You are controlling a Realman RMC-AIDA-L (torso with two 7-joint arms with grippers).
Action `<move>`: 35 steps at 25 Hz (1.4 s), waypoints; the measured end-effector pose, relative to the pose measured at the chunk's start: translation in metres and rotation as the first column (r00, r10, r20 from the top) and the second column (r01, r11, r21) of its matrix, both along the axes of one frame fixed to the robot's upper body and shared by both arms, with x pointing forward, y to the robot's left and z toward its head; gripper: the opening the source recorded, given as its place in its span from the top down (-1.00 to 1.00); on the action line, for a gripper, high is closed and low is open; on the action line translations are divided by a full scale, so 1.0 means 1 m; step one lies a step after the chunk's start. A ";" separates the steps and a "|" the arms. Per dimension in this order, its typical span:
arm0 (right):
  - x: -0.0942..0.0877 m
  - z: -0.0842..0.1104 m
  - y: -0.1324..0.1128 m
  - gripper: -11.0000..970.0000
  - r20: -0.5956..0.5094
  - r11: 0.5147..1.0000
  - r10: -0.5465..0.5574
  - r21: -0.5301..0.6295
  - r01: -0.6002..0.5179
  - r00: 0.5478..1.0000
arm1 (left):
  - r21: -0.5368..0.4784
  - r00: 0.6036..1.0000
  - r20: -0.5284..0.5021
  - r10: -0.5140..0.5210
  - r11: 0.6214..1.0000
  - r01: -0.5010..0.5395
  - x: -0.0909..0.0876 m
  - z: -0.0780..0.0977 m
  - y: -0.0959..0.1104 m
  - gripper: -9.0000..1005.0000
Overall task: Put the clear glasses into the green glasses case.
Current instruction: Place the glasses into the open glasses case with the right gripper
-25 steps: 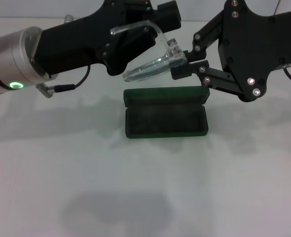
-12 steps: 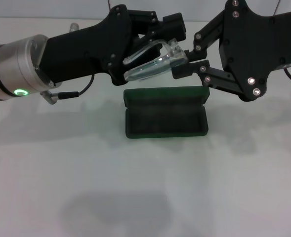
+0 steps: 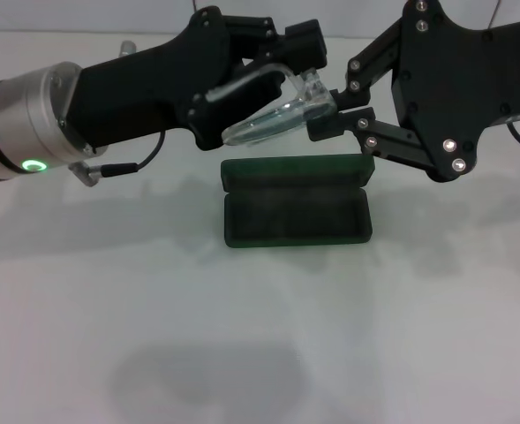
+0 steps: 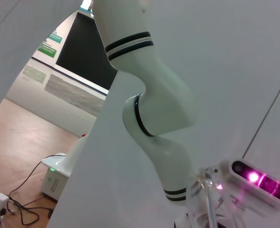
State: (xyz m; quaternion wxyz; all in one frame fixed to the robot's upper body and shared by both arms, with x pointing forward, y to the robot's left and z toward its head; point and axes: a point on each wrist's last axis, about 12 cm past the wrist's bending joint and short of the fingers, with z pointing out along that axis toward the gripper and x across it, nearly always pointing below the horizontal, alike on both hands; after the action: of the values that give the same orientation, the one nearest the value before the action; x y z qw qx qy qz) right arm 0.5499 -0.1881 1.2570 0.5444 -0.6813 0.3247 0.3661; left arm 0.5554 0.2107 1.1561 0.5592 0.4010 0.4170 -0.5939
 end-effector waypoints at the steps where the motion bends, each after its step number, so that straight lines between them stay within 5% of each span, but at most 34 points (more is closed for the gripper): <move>1: 0.000 0.000 0.000 0.86 0.000 1.000 0.000 0.000 0.000 1.000 | -0.002 1.000 0.001 0.006 1.000 -0.006 0.000 0.000 0.001 0.88; 15: -0.002 -0.002 -0.001 0.86 -0.007 1.000 0.005 0.001 -0.005 1.000 | -0.027 0.998 0.007 0.063 0.998 -0.063 0.002 0.001 0.010 0.88; 35: 0.001 -0.004 -0.010 0.85 0.000 0.998 -0.054 0.013 0.054 0.999 | -0.030 1.000 -0.002 0.016 0.999 -0.016 -0.002 0.000 0.004 0.88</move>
State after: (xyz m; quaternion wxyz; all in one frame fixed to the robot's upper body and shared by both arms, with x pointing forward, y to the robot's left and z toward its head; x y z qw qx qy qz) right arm 0.5509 -0.1977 1.2528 0.5586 -0.6687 0.3403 0.3535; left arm 0.5533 0.2151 1.1557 0.5694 0.3886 0.4117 -0.5961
